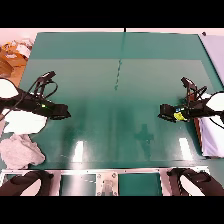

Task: Fold the shirts.

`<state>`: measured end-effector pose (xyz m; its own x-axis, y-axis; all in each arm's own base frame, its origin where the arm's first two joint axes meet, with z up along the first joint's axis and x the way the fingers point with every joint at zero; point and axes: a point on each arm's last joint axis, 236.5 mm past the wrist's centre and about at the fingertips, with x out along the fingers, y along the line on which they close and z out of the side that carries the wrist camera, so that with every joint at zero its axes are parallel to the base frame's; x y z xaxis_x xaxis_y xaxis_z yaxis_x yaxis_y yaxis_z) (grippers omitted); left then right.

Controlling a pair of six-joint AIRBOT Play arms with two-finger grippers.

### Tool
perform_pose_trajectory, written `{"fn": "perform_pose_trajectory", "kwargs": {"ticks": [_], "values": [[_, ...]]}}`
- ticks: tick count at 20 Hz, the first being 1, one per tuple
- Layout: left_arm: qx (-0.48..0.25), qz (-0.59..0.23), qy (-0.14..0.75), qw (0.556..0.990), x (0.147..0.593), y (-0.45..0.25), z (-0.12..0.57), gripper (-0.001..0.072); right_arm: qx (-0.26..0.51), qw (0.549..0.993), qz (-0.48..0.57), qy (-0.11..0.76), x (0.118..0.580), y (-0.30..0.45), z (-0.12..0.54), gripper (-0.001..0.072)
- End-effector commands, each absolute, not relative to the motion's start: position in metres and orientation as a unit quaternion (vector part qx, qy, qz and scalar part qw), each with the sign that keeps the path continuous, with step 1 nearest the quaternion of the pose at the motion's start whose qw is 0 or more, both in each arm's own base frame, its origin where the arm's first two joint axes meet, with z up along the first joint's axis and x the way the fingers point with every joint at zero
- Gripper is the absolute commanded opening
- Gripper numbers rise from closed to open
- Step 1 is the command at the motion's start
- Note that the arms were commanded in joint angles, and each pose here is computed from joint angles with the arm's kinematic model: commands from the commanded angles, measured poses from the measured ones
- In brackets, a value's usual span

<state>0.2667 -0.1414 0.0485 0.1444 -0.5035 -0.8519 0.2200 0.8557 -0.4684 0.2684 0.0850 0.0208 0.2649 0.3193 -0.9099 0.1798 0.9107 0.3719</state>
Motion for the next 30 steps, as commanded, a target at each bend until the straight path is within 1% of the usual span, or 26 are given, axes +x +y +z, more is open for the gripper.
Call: {"fn": "perform_pose_trajectory", "kwargs": {"ticks": [1, 14, 16, 18, 19, 23, 24, 25, 26, 27, 28, 29, 30], "values": [[-0.116, -0.242, 0.607, 0.748, 0.267, -0.142, 0.049, 0.0023, 0.206, 0.768, 0.046, 0.604, 0.268, 0.085, 0.021, 0.0012], [-0.119, -0.242, 0.603, 0.751, 0.269, -0.142, 0.049, 0.0023, 0.206, 0.768, 0.046, 0.604, 0.268, 0.085, 0.021, 0.0012], [-0.129, -0.233, 0.568, 0.778, 0.29, -0.143, 0.055, 0.0023, 0.208, 0.773, 0.045, 0.597, 0.272, 0.085, 0.022, 0.0012], [-0.134, -0.222, 0.538, 0.802, 0.309, -0.141, 0.06, 0.0024, 0.214, 0.795, 0.043, 0.567, 0.289, 0.083, 0.027, 0.0012], [-0.139, -0.219, 0.523, 0.812, 0.317, -0.141, 0.063, 0.0024, 0.215, 0.798, 0.043, 0.561, 0.292, 0.083, 0.028, 0.0012], [-0.168, -0.217, 0.484, 0.831, 0.336, -0.146, 0.077, 0.0024, 0.218, 0.804, 0.042, 0.551, 0.298, 0.082, 0.029, 0.0012], [-0.163, -0.215, 0.485, 0.832, 0.336, -0.144, 0.075, 0.0024, 0.218, 0.805, 0.042, 0.55, 0.298, 0.082, 0.029, 0.0012], [-0.137, -0.202, 0.487, 0.838, 0.338, -0.134, 0.069, 0.0029, 0.218, 0.805, 0.042, 0.55, 0.298, 0.082, 0.03, 0.0012], [-0.09, -0.177, 0.489, 0.849, 0.341, -0.114, 0.061, 0.0295, 0.218, 0.806, 0.042, 0.549, 0.299, 0.082, 0.029, 0.0012], [-0.031, -0.133, 0.488, 0.862, 0.348, -0.083, 0.053, 0.0656, 0.219, 0.808, 0.041, 0.546, 0.3, 0.082, 0.03, 0.0012], [0.006, -0.074, 0.487, 0.871, 0.355, -0.046, 0.049, 0.0704, 0.22, 0.812, 0.041, 0.54, 0.304, 0.081, 0.031, 0.0012], [0.044, -0.01, 0.484, 0.874, 0.361, -0.004, 0.048, 0.0705, 0.221, 0.816, 0.04, 0.533, 0.307, 0.081, 0.033, 0.0012], [0.055, 0.043, 0.484, 0.872, 0.362, 0.032, 0.048, 0.0705, 0.222, 0.819, 0.04, 0.527, 0.31, 0.08, 0.034, 0.0012]]}}
